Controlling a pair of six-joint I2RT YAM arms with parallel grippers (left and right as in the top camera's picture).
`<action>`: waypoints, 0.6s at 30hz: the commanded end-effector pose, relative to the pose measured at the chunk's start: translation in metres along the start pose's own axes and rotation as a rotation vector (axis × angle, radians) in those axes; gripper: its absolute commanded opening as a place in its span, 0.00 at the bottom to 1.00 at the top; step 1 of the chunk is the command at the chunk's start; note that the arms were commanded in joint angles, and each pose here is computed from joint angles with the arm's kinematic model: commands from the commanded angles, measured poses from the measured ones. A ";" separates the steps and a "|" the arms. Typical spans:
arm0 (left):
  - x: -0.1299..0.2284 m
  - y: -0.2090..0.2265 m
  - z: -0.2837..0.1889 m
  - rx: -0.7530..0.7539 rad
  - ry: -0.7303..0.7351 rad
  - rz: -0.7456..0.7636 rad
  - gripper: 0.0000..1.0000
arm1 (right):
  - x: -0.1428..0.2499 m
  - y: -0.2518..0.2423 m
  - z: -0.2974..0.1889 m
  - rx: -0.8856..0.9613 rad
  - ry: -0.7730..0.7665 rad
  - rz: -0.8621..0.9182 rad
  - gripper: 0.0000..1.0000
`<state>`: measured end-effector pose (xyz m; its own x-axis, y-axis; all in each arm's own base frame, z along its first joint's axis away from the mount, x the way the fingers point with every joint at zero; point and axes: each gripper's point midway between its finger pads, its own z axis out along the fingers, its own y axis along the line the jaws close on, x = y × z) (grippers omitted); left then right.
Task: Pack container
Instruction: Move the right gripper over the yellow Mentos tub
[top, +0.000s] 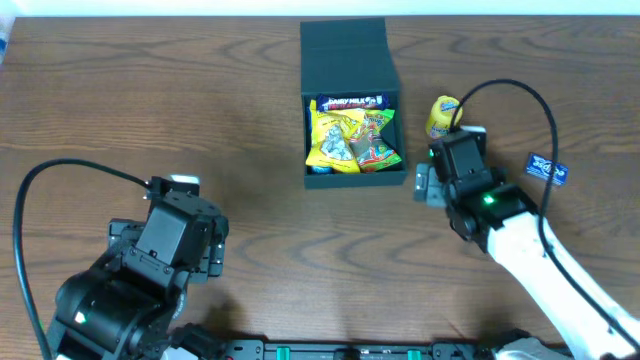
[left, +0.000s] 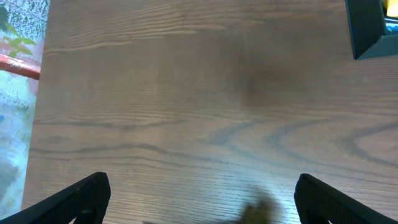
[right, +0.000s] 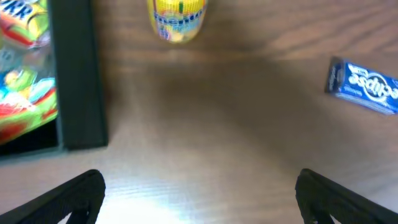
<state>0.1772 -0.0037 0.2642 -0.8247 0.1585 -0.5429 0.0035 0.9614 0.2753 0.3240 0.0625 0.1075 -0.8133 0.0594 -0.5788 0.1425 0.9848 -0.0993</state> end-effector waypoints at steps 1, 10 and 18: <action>0.000 0.005 0.000 -0.026 -0.004 -0.020 0.95 | -0.006 -0.006 0.014 0.023 -0.006 0.007 0.99; 0.000 0.005 0.000 -0.026 -0.004 -0.020 0.95 | -0.013 0.001 0.027 -0.056 -0.001 0.055 0.99; 0.000 0.005 0.000 -0.026 -0.004 -0.020 0.95 | -0.038 0.008 0.049 -0.080 -0.093 -0.107 0.99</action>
<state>0.1774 -0.0026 0.2647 -0.8238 0.1594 -0.5440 0.0002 0.9597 0.2809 0.3795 0.0690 0.0960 -0.7563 -0.0068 -0.6542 0.0387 0.9977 -0.0551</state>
